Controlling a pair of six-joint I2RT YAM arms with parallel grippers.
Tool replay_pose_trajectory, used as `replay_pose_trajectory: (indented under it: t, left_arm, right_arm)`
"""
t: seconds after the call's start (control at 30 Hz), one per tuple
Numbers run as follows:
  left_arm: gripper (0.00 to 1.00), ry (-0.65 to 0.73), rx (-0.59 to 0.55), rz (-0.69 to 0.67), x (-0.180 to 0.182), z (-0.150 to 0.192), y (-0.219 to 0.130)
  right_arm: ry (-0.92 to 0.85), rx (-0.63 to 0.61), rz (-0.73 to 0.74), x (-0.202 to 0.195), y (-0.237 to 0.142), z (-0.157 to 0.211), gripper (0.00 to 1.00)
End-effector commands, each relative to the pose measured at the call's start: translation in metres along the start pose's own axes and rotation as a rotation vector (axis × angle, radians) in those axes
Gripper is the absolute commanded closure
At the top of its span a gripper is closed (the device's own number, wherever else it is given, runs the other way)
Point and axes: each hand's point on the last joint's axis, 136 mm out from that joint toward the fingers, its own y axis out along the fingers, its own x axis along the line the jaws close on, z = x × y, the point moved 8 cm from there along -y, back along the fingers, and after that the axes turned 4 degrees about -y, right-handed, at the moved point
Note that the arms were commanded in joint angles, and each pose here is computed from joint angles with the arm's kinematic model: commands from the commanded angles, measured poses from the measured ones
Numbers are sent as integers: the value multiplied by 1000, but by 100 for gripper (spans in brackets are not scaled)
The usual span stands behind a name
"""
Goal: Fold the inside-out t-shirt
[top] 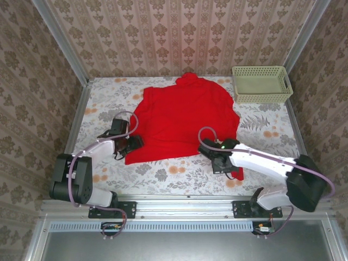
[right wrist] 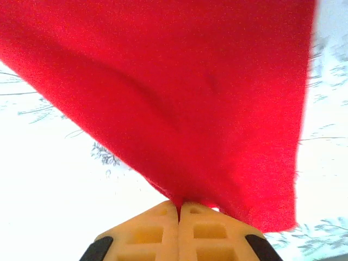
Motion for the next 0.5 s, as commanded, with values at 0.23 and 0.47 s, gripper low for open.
replay_pose_trajectory:
  t: [0.23, 0.47]
  left_arm:
    - [37, 46, -27, -92, 5, -2, -16]
    - [41, 45, -46, -75, 4, -2, -20]
  right_arm:
    - [-90, 45, 9, -13, -25, 6, 100]
    - [-127, 113, -292, 47, -9, 21, 100]
